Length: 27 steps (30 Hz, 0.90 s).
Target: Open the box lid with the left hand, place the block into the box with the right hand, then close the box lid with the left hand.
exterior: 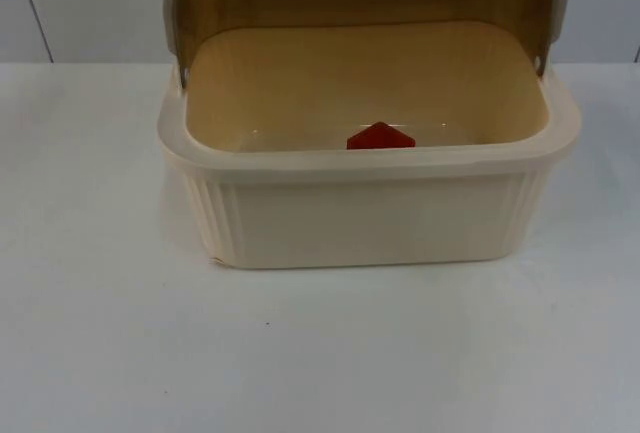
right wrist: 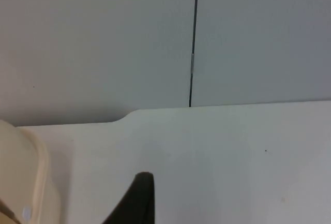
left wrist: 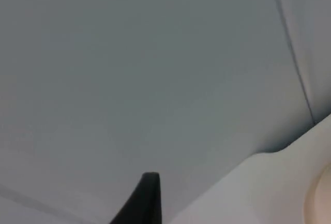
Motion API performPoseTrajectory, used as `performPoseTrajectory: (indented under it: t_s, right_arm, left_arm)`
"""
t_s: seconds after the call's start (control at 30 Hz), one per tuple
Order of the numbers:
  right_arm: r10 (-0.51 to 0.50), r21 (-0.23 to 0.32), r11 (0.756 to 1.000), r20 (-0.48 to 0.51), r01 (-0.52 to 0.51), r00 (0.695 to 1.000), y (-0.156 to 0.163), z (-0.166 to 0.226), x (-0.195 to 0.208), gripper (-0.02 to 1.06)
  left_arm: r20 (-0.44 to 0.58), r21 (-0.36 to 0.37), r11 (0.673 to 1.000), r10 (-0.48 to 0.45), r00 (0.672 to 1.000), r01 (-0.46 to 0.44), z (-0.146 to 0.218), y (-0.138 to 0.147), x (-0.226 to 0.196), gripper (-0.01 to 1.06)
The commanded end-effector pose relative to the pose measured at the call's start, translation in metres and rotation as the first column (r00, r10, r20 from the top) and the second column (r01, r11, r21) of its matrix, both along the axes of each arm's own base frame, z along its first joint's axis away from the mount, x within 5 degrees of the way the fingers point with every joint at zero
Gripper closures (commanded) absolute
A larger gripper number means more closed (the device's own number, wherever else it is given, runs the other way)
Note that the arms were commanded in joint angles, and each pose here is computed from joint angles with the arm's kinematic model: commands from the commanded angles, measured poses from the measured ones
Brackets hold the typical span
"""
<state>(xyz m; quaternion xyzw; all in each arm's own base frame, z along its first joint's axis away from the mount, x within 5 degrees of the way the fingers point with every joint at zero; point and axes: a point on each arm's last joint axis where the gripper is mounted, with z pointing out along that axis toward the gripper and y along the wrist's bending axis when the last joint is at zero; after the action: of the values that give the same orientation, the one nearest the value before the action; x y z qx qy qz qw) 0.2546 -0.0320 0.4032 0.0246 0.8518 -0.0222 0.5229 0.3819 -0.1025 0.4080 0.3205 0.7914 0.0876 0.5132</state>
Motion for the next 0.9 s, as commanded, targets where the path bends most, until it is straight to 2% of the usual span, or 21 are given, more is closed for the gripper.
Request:
performPoseTrajectory:
  t_s: [0.0, 0.03, 0.1, 0.13, 0.27, 0.3, 0.4, 0.47, 0.5, 0.6, 0.7, 0.87]
  right_arm:
    - [0.003, -0.007, 1.0, 0.004, -0.003, 1.0, 0.0, 0.001, -0.003, 0.08]
    - [0.003, -0.006, 1.0, 0.002, -0.003, 1.0, 0.0, 0.001, -0.003, 0.08]
    - [0.003, -0.006, 1.0, -0.001, -0.003, 1.0, 0.0, 0.001, -0.003, 0.08]
    - [0.003, -0.006, 1.0, -0.001, -0.003, 1.0, 0.0, 0.001, -0.003, 0.08]
    - [0.004, -0.006, 1.0, -0.005, -0.004, 1.0, 0.0, 0.0, -0.003, 0.08]
    - [0.004, -0.006, 1.0, -0.005, -0.004, 1.0, 0.0, 0.0, -0.003, 0.08]
    - [0.005, 0.002, 1.0, -0.006, -0.005, 1.0, 0.0, 0.0, -0.003, 0.08]
    - [0.005, 0.002, 1.0, -0.006, -0.005, 1.0, 0.0, 0.0, -0.003, 0.08]
    - [0.005, 0.002, 1.0, -0.006, -0.005, 1.0, 0.0, 0.0, -0.003, 0.08]
    - [0.005, 0.002, 1.0, -0.006, -0.005, 1.0, 0.0, 0.0, -0.003, 0.08]
    - [0.027, -0.01, 1.0, -0.007, -0.027, 1.0, 0.005, 0.0, -0.002, 0.08]
    - [0.079, -0.022, 0.997, -0.01, -0.079, 0.997, 0.017, 0.0, -0.002, 0.08]
  left_arm:
    - [0.017, 0.082, 0.994, -0.079, 0.997, 0.077, -0.001, -0.017, 0.007, 0.0]
    - [0.022, 0.099, 0.991, -0.095, 0.995, 0.093, -0.002, -0.021, 0.01, 0.0]
    - [0.07, 0.192, 0.965, -0.195, 0.978, 0.178, -0.008, -0.04, 0.017, 0.0]
    - [0.07, 0.192, 0.965, -0.195, 0.978, 0.178, -0.008, -0.04, 0.017, 0.0]
    - [0.093, 0.344, 0.896, -0.329, 0.94, 0.28, -0.022, -0.063, 0.023, 0.0]
    - [0.093, 0.344, 0.896, -0.329, 0.94, 0.28, -0.022, -0.063, 0.023, 0.0]
    - [0.083, 0.411, 0.849, -0.397, 0.914, 0.331, -0.034, -0.074, 0.029, 0.0]
    - [0.013, 0.401, 0.827, -0.435, 0.9, 0.394, -0.045, -0.08, 0.03, 0.0]
    - [0.013, 0.401, 0.827, -0.435, 0.9, 0.394, -0.045, -0.08, 0.03, 0.0]
    - [-0.056, 0.364, 0.788, -0.513, 0.856, 0.496, -0.054, -0.092, 0.032, 0.0]
    - [-0.007, 0.303, 0.757, -0.606, 0.795, 0.58, -0.052, -0.105, 0.032, 0.0]
    - [0.016, 0.28, 0.746, -0.632, 0.774, 0.604, -0.053, -0.111, 0.036, 0.0]
